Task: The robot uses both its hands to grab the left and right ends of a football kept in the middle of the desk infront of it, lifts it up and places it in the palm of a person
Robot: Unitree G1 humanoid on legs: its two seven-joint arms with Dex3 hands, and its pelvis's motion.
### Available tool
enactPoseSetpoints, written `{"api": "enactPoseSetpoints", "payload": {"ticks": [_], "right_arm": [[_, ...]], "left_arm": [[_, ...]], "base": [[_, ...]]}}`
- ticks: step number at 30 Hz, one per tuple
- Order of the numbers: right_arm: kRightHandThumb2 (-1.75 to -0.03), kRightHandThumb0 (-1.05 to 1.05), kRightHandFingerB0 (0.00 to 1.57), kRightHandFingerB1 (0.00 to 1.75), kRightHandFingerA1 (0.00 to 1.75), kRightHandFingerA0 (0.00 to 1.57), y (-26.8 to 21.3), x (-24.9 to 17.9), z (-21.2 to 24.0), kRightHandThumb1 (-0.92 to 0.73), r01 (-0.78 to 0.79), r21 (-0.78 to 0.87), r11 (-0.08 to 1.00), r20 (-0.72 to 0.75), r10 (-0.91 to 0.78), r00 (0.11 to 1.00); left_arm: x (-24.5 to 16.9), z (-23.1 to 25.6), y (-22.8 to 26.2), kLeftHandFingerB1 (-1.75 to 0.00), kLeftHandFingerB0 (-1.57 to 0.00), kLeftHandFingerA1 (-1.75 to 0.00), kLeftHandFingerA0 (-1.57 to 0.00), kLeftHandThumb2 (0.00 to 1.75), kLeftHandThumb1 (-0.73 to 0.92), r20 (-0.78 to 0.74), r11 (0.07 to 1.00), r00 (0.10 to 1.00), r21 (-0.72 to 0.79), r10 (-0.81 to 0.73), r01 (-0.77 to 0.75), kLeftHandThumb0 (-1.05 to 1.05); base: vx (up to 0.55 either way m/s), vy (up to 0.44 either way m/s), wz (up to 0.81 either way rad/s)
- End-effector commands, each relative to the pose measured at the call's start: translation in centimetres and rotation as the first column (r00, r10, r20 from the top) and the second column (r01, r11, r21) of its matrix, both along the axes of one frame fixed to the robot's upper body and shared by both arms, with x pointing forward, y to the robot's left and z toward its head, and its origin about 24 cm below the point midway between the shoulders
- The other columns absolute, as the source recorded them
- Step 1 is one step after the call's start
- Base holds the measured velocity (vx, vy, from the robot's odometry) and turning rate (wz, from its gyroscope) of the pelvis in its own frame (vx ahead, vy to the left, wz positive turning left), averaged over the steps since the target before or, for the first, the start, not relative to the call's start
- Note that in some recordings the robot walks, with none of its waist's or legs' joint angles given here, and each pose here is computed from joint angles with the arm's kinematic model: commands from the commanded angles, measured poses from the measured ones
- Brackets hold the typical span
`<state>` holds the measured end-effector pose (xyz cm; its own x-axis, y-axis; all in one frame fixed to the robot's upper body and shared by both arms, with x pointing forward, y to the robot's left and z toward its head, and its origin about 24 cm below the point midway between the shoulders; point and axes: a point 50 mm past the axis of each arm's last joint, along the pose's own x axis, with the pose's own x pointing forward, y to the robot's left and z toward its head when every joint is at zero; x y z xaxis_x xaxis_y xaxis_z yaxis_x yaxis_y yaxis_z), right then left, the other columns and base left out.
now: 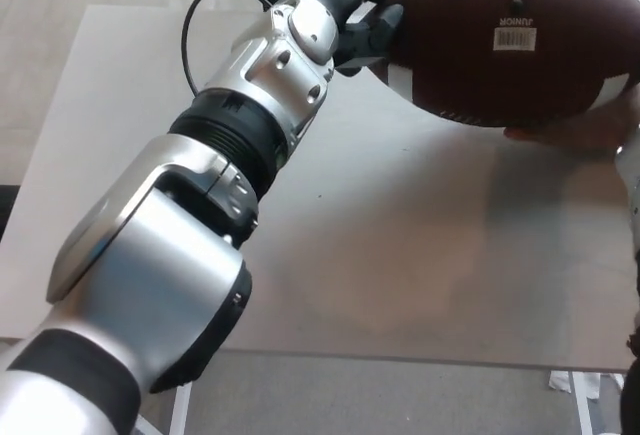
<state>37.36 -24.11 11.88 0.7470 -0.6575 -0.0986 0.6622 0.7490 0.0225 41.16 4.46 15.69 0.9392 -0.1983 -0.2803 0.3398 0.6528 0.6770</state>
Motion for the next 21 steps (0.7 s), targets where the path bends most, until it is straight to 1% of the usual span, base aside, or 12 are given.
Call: {"api": "enactPoseSetpoints", "payload": {"ticks": [1,4,5,10,12,13,14,16,17,19,20,21], "right_arm": [[-1.02,-0.99,0.09,0.09,0.19,0.0,-1.8,-0.3,1.0,-0.78,-0.167,-0.245,0.955,-0.12,0.141,0.983],[-1.05,-0.99,0.0,0.06,0.28,0.0,-2.7,-0.8,2.2,-0.77,-0.211,-0.368,0.906,-0.106,0.185,0.977],[-1.05,-1.01,0.0,0.05,0.28,0.0,-3.0,-1.0,2.8,-0.78,-0.226,-0.379,0.897,-0.104,0.201,0.974],[-1.1,-1.02,0.0,0.06,0.3,0.0,-4.6,-2.6,6.0,-0.8,-0.243,-0.495,0.834,-0.088,0.23,0.969],[-1.1,-1.02,0.0,0.02,0.28,0.0,-5.2,-3.3,6.6,-0.81,-0.249,-0.521,0.816,-0.071,0.25,0.966],[-1.1,-1.02,0.0,0.02,0.28,0.0,-5.6,-3.7,6.8,-0.81,-0.257,-0.539,0.802,-0.081,0.255,0.964],[-1.1,-1.0,0.0,0.02,0.25,0.0,-6.0,-4.2,7.0,-0.81,-0.252,-0.562,0.788,-0.075,0.255,0.964],[-1.1,-0.99,0.06,0.03,0.2,0.0,-7.2,-5.2,7.5,-0.82,-0.238,-0.595,0.768,-0.07,0.246,0.967],[-1.11,-1.01,0.07,0.02,0.2,0.0,-7.6,-5.7,7.7,-0.82,-0.241,-0.601,0.762,-0.067,0.253,0.965],[-1.12,-0.94,0.06,0.07,0.22,0.0,-8.5,-6.9,8.1,-0.8,-0.244,-0.645,0.724,-0.075,0.258,0.963],[-1.12,-0.93,0.01,0.11,0.26,0.0,-8.7,-7.4,8.3,-0.77,-0.249,-0.64,0.727,-0.072,0.265,0.961],[-1.12,-0.93,0.01,0.11,0.26,0.0,-8.7,-7.8,8.5,-0.77,-0.252,-0.635,0.731,-0.067,0.272,0.96]], "left_arm": [[0.0,-0.4,1.4,-0.39,-0.21,-0.66,-0.25,0.61,0.73,0.078,1.0,0.997,0.011,-0.018,0.017,-0.51],[-0.2,-1.9,3.2,-0.37,-0.23,-0.63,-0.18,0.61,0.73,0.061,1.0,0.998,0.014,0.014,-0.015,-0.48],[-0.3,-2.6,3.9,-0.43,-0.18,-0.62,-0.16,0.8,0.64,0.041,0.999,0.999,-0.008,0.034,-0.034,-0.53],[-1.2,-5.1,7.9,-0.31,-0.17,-0.45,-0.01,0.62,0.71,0.007,0.991,0.993,-0.061,0.12,-0.12,-0.48],[-1.7,-5.6,9.3,-0.44,0.0,-0.55,-0.01,0.94,0.49,-0.014,0.982,0.988,-0.113,0.152,-0.153,-0.42],[-1.9,-5.7,9.7,-0.44,0.0,-0.55,-0.01,0.94,0.49,-0.014,0.982,0.987,-0.104,0.159,-0.16,-0.42],[-2.2,-5.7,10.5,-0.27,-0.02,-0.67,0.0,0.63,0.73,-0.012,0.982,0.988,-0.108,0.154,-0.154,-0.52],[-3.2,-5.0,12.6,-0.08,0.0,-0.32,0.0,0.63,0.75,0.056,0.966,0.985,-0.209,0.166,-0.151,-0.65],[-3.6,-4.7,13.2,-0.07,0.0,-0.31,0.0,0.9,0.55,0.091,0.961,0.981,-0.237,0.169,-0.143,-0.82],[-4.5,-3.5,14.8,-0.02,0.0,0.0,0.0,0.76,0.72,0.142,0.949,0.974,-0.288,0.177,-0.131,-0.69],[-4.9,-3.0,15.4,-0.08,0.0,-0.28,0.0,0.93,0.59,0.158,0.945,0.969,-0.297,0.192,-0.139,-0.81],[-5.1,-2.7,16.0,-0.08,0.0,-0.28,0.0,0.93,0.59,0.169,0.942,0.964,-0.302,0.205,-0.147,-0.81]], "base": [[0.0,0.0,0.0],[0.0,0.0,0.0],[0.0,0.0,0.0],[0.0,0.0,0.0],[0.0,0.0,0.0],[0.0,0.0,0.0],[0.0,0.0,0.0],[0.0,0.0,0.0],[0.0,0.0,0.0],[0.0,0.0,0.0],[0.0,0.0,0.0],[0.0,0.0,0.0]]}}
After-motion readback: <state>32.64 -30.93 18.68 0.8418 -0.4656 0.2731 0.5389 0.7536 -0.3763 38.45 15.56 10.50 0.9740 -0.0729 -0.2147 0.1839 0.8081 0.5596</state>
